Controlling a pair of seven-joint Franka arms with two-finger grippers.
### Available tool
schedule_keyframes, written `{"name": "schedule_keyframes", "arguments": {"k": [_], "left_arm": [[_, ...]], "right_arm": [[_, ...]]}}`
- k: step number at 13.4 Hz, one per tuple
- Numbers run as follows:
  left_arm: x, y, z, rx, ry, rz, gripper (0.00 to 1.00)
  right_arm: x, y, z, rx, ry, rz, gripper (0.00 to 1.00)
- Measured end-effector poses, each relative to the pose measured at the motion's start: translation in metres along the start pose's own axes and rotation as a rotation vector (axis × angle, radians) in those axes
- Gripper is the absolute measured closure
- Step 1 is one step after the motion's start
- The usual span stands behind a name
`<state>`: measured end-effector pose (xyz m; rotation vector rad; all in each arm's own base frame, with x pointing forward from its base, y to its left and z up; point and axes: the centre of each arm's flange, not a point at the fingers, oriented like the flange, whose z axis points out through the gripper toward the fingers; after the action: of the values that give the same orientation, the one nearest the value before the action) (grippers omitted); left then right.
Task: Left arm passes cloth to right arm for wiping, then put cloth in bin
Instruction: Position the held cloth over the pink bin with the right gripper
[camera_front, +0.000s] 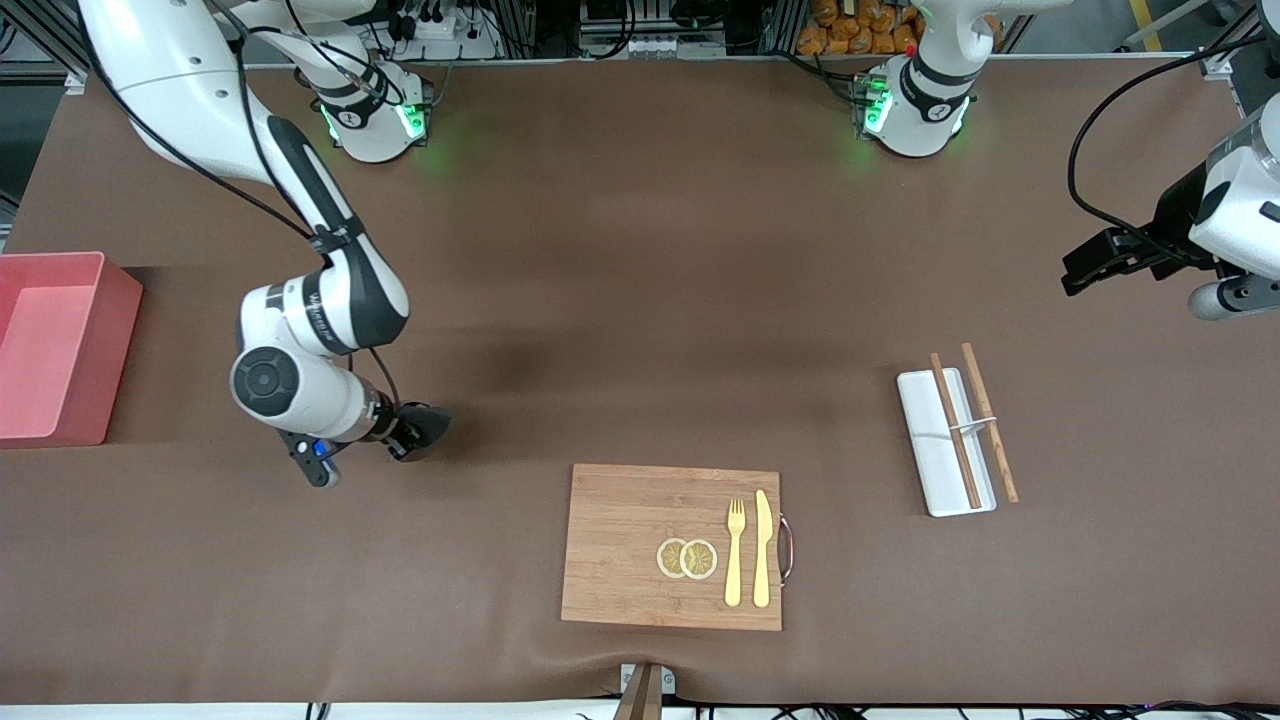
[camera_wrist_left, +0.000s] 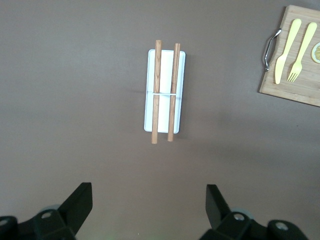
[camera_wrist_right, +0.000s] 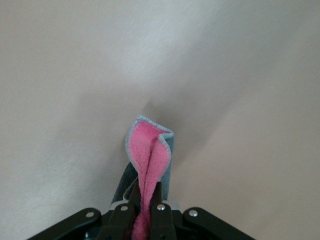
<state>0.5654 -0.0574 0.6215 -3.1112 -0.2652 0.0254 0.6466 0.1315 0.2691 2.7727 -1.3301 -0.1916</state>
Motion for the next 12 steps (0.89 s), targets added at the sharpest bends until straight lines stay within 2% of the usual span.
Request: {"name": "schedule_keyframes", "arguments": {"k": [3,6,8,10,12], "left_arm": [[0.000,-0.001,-0.001,0.000,0.002,-0.001,0.00],[-0.005,-0.003,-0.009,-0.003,0.015,-0.003,0.00],[-0.007,-0.004,-0.009,-0.002,0.014,-0.004,0.00],[-0.007,-0.005,-0.007,-0.001,0.009,-0.006,0.00],[-0.008,-0.005,-0.007,0.000,0.009,-0.007,0.00]], "right_arm": [[0.064,0.041,-0.058,-0.048,-0.043,-0.170,0.91],[0.150,0.117,-0.093,-0.028,-0.078,-0.373,0.91],[0.193,0.162,-0.103,-0.008,-0.087,-0.481,0.91],[0.231,0.215,-0.113,0.002,-0.117,-0.590,0.91],[0.272,0.276,-0.129,0.013,-0.102,-0.677,0.91]]}}
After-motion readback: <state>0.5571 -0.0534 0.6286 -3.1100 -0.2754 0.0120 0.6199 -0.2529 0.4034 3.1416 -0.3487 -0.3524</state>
